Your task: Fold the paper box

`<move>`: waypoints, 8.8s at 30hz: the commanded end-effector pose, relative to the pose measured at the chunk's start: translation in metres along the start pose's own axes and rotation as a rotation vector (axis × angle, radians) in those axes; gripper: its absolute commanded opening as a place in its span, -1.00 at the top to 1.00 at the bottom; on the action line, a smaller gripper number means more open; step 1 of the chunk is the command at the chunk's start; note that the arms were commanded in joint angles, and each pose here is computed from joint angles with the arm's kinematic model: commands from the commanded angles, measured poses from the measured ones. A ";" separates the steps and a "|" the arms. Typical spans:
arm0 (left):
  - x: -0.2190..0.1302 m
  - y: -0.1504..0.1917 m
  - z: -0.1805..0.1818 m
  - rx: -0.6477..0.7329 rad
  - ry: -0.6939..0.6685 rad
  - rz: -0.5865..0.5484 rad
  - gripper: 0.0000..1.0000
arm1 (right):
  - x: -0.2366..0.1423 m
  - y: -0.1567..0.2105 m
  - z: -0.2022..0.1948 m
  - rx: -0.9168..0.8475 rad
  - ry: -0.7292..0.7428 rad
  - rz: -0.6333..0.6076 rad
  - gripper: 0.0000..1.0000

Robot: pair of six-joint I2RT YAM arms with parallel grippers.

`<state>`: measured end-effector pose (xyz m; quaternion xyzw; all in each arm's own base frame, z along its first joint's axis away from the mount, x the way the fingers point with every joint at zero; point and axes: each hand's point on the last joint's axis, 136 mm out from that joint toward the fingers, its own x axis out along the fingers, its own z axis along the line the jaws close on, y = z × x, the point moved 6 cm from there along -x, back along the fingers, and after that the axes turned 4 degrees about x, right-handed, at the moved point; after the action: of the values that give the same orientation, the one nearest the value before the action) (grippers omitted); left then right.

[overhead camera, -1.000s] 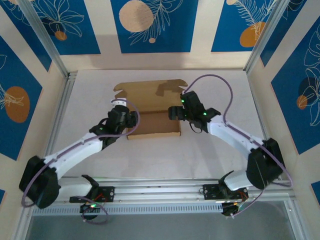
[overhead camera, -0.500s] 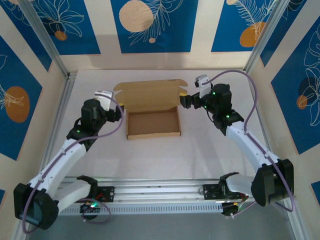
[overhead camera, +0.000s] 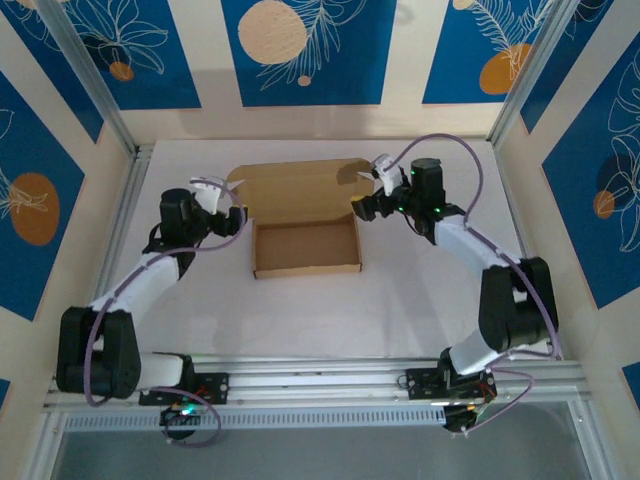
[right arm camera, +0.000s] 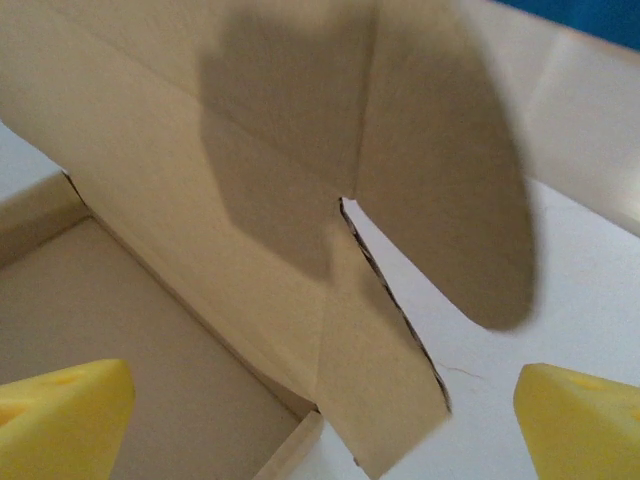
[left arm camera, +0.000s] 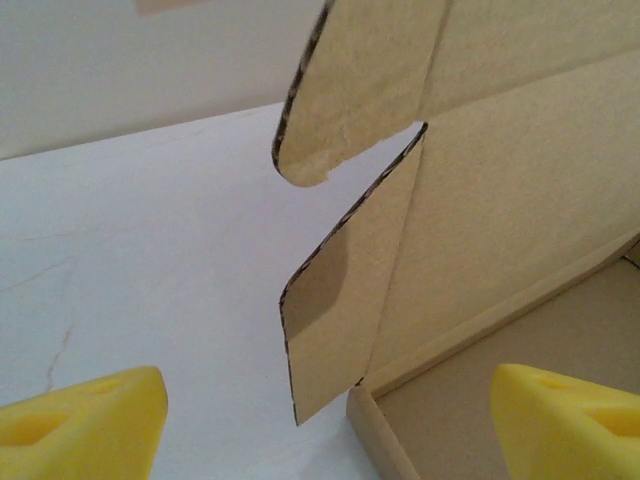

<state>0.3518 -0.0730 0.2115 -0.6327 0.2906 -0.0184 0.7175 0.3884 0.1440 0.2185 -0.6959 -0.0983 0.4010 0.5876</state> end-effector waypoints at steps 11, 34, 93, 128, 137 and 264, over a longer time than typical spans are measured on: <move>0.022 -0.026 0.005 0.035 0.065 -0.077 -0.19 | 0.031 -0.015 -0.008 -0.041 0.011 0.050 -0.50; 0.013 -0.025 -0.018 -0.199 0.108 -0.153 0.86 | 0.018 -0.015 0.024 0.208 0.048 0.057 0.56; -0.023 0.041 -0.098 -0.302 -0.014 -0.460 0.92 | 0.004 0.052 0.102 0.655 0.322 -0.426 0.53; -0.038 0.110 -0.102 -0.193 -0.072 -0.306 0.90 | -0.030 0.097 0.106 0.703 0.379 -0.335 -0.13; -0.038 0.113 -0.098 -0.173 -0.121 -0.288 0.92 | -0.044 0.085 0.112 0.650 0.293 -0.346 -0.73; -0.186 -0.014 -0.119 -0.364 0.087 0.275 -0.08 | 0.002 0.066 0.243 0.458 0.110 0.491 0.76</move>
<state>0.1429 -0.1075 0.3053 -0.7191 0.4042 0.0903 0.5580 0.2053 0.3044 0.1819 -0.5986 0.1675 0.4801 0.6190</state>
